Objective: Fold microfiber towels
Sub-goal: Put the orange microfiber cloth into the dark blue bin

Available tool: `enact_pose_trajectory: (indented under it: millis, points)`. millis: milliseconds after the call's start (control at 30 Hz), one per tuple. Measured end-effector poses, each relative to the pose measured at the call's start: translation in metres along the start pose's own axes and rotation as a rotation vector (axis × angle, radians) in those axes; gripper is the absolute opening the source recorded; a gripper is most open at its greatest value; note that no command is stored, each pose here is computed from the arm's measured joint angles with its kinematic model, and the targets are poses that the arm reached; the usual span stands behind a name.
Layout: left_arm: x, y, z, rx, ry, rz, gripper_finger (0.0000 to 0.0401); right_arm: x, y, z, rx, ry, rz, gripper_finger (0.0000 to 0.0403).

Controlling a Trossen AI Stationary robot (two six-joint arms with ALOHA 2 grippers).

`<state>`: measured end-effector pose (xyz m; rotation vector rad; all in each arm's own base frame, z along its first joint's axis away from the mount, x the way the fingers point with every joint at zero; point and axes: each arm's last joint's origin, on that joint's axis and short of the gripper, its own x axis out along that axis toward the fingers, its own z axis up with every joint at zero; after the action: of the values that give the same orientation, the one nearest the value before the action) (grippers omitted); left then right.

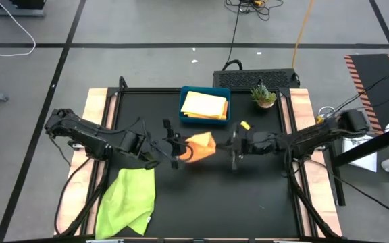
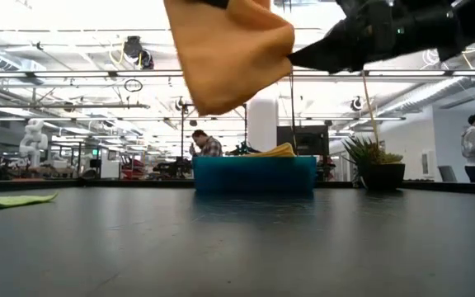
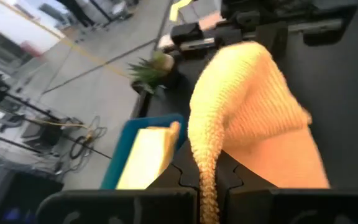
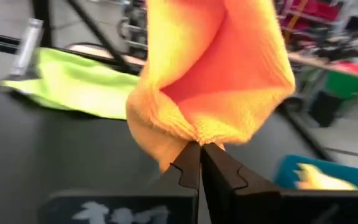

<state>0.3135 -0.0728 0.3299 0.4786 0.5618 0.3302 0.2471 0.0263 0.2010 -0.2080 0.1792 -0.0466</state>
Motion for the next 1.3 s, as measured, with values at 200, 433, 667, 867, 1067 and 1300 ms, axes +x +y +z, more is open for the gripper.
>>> enact_pose_trajectory:
  millis: [200, 433, 667, 867, 1067, 1300]
  points:
    - [0.021, 0.027, -0.005, -0.071, -0.016, 0.124, 0.0001, -0.021, -0.034, 0.011, -0.032, 0.028, -0.176, 0.0]
    - [0.062, 0.059, -0.038, -0.152, -0.12, 0.23, 0.0, -0.028, -0.071, 0.008, -0.071, 0.069, -0.336, 0.0]
    - [0.093, 0.112, -0.1, -0.309, -0.27, 0.31, 0.0, -0.035, -0.11, -0.002, -0.088, 0.123, -0.506, 0.0]
    - [0.109, 0.146, -0.149, -0.416, -0.365, 0.27, 0.0, -0.043, -0.139, -0.009, -0.094, 0.135, -0.62, 0.0001]
    - [0.136, 0.157, -0.174, -0.48, -0.35, 0.215, 0.0, -0.032, -0.16, -0.011, -0.068, 0.152, -0.581, 0.0001]
    - [0.144, 0.163, -0.168, -0.439, -0.324, 0.191, 0.0, -0.015, -0.172, -0.013, -0.078, 0.203, -0.562, 0.0001]
